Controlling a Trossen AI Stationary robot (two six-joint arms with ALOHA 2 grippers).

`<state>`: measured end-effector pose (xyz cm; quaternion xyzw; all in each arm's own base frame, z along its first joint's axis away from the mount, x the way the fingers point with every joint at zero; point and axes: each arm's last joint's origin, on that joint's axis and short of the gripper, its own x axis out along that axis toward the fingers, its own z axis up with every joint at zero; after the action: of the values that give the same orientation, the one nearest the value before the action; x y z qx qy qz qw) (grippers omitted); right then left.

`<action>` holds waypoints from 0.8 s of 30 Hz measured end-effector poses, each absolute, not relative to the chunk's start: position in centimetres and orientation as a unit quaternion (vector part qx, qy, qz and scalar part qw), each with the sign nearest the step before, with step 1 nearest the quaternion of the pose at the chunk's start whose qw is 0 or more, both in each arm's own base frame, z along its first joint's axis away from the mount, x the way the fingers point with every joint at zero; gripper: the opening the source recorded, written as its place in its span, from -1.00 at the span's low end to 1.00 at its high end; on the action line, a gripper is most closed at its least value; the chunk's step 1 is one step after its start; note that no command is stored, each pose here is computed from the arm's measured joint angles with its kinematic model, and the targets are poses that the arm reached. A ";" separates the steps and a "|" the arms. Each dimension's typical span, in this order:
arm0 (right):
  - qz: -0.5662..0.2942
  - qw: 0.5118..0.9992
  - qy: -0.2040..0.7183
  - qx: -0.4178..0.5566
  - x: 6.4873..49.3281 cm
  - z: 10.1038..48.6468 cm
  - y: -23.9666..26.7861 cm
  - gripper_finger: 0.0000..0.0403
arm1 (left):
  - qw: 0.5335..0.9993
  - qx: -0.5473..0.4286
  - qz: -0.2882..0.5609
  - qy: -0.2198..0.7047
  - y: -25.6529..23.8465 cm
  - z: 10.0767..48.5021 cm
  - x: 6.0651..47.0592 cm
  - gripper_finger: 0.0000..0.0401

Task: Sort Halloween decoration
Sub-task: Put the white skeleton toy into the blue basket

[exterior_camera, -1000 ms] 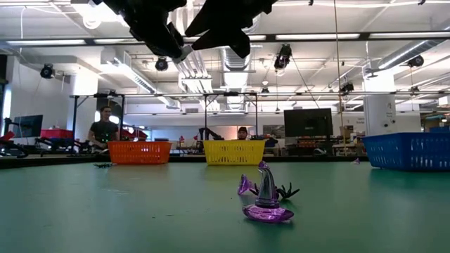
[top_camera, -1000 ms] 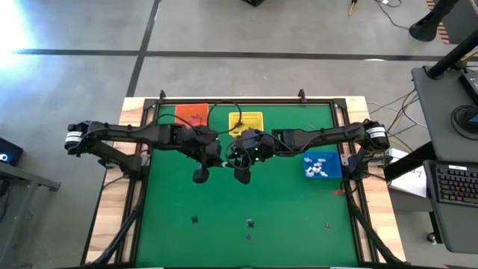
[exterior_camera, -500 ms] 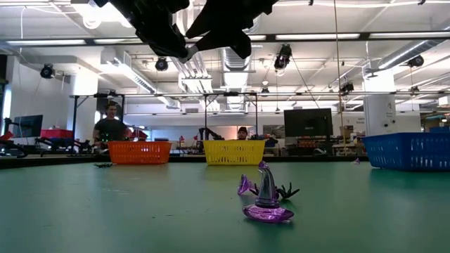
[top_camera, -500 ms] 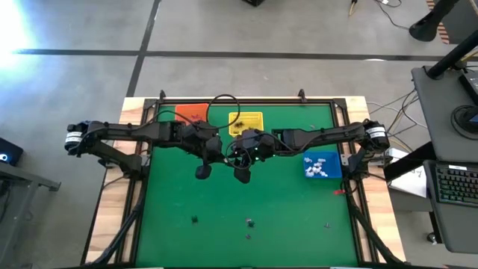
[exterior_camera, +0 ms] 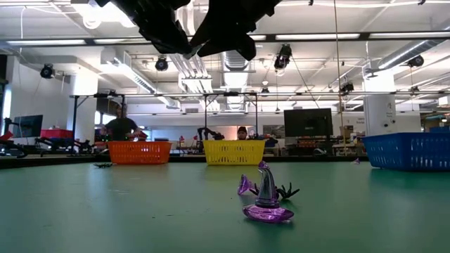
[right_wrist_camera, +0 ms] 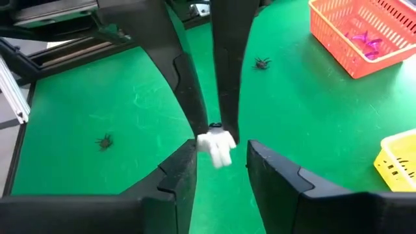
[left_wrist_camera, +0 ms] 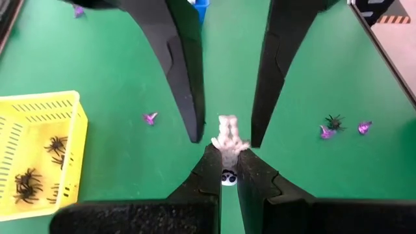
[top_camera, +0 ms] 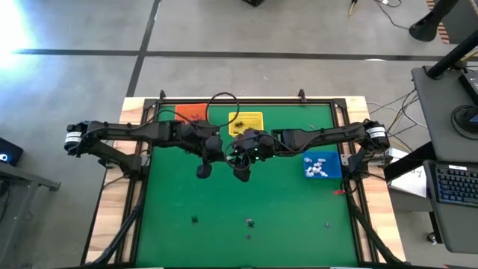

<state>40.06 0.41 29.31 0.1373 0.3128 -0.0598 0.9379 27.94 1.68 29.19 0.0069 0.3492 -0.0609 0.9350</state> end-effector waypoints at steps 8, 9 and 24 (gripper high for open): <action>-0.067 0.939 0.310 0.133 40.1 29.3 0.4 -0.65 | 0.936 0.008 -0.058 0.348 1.7 29.2 28.0 -1.00; -0.067 0.939 0.311 0.133 40.1 29.3 0.4 -0.70 | 0.935 0.008 -0.058 0.348 1.7 29.2 27.9 -1.00; -0.084 0.936 0.308 0.148 40.0 29.3 0.4 -0.95 | 0.935 0.008 -0.058 0.350 1.7 29.2 27.9 -0.99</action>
<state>40.05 0.37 29.28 0.1481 0.3082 -0.0835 0.9360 27.94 1.71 29.18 0.0080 0.3496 -0.0577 0.9351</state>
